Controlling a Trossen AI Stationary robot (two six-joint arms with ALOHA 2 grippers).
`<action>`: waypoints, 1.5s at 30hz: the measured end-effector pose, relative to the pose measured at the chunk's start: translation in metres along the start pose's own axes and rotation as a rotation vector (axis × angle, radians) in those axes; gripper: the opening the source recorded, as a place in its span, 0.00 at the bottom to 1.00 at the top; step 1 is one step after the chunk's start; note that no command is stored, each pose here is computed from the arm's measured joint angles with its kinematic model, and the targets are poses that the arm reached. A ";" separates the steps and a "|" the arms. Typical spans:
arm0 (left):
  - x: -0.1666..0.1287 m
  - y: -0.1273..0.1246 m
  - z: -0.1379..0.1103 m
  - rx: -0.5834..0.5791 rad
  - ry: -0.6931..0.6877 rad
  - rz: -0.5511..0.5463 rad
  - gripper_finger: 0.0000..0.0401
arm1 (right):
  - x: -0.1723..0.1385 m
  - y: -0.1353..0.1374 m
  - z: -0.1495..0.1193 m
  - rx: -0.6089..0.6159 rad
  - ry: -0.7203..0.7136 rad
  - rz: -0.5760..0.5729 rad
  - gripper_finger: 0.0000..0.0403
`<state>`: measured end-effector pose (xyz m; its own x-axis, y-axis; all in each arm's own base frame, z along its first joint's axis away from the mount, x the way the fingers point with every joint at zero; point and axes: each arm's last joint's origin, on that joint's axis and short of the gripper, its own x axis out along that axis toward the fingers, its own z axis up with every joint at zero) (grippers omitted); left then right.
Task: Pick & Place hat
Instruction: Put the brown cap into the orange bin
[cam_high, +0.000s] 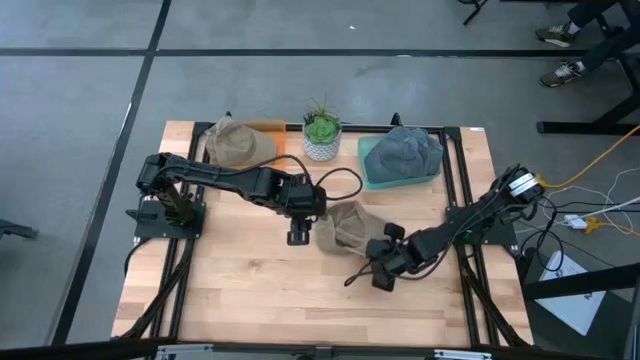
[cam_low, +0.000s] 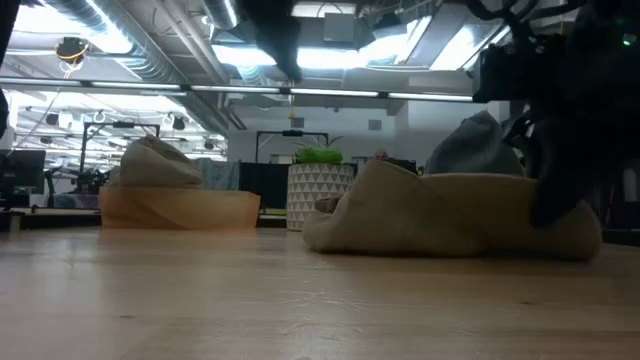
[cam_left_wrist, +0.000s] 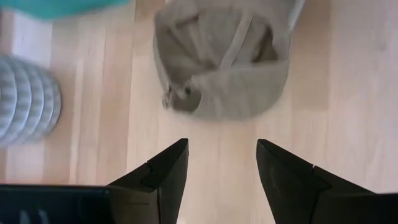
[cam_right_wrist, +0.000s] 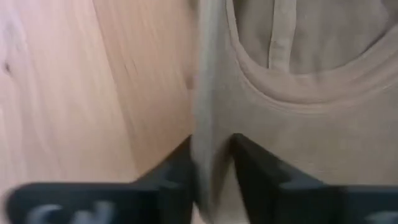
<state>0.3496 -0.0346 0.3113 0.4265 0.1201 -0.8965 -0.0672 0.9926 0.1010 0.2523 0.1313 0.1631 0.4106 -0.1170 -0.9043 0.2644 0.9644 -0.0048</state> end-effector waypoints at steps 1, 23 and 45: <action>0.000 0.000 -0.002 -0.003 0.021 0.005 0.46 | -0.001 0.000 0.000 0.001 -0.006 -0.002 0.15; -0.117 0.027 -0.035 -0.049 -0.295 0.142 0.46 | -0.068 -0.041 0.053 0.499 -0.223 0.429 0.03; -0.193 0.045 -0.084 -0.150 -0.523 0.080 0.46 | -0.147 -0.089 0.111 0.509 -0.906 0.530 0.03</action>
<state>0.1885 -0.0149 0.4530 0.8037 0.2254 -0.5506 -0.2292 0.9713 0.0631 0.2652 0.0361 0.3442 0.9931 -0.0526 -0.1047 0.1078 0.7609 0.6399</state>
